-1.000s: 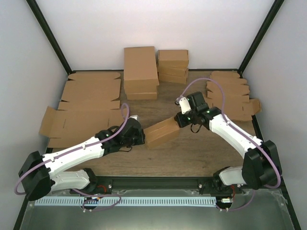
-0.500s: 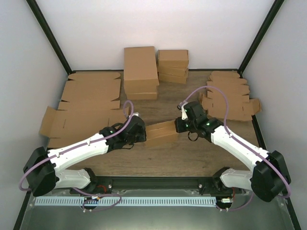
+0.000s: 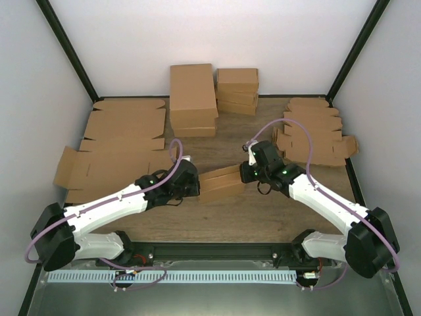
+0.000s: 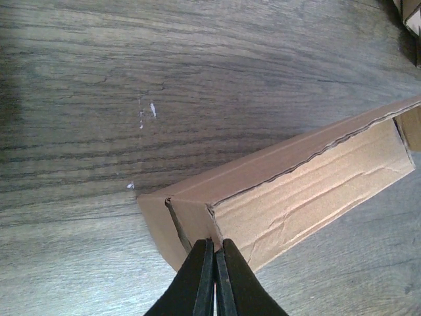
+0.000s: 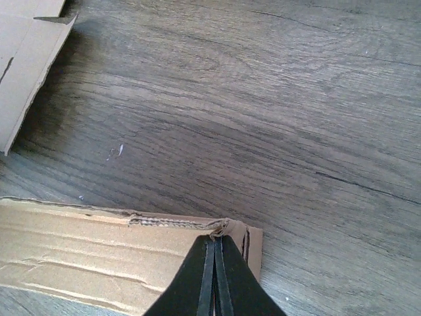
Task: Fold the paper box
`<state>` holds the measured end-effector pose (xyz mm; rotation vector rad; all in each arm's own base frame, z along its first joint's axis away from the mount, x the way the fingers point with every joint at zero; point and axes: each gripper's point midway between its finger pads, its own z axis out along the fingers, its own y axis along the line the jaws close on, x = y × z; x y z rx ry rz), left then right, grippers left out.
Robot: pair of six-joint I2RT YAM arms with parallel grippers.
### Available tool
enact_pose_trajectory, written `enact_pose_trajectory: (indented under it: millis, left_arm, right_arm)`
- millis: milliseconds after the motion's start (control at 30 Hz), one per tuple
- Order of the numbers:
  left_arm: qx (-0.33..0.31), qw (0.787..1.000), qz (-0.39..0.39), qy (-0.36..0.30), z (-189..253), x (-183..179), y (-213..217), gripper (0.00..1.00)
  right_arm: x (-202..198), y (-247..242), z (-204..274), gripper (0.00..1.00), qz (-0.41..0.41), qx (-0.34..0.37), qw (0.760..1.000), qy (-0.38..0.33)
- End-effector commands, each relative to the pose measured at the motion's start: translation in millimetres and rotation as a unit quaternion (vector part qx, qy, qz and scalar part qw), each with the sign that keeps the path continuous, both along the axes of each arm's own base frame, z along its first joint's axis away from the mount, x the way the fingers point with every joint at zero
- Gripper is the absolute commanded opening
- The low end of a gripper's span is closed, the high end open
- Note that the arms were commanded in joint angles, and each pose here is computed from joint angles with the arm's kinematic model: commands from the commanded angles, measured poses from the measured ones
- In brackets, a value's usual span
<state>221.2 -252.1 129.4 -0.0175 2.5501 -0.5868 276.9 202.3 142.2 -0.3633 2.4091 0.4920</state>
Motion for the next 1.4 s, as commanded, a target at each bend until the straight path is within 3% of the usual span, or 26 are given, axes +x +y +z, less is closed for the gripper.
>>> enact_pose_trajectory:
  millis: [0,1000,1367]
  left_arm:
    - [-0.005,1.000,-0.022,0.013,-6.2,-9.8,-1.5,0.04]
    - [-0.001,0.999,-0.033,0.043,-20.7,-24.8,4.1,0.04]
    - [-0.011,0.998,-0.041,0.043,-14.4,-29.1,3.7,0.04]
  right_arm:
    - [-11.9,-3.4,-15.9,0.01,0.022,-0.038,0.999,0.017]
    - [-14.1,-5.2,-29.4,0.01,0.022,-0.030,0.999,0.006]
    - [-21.7,9.4,-13.6,0.09,0.069,-0.019,0.997,0.020]
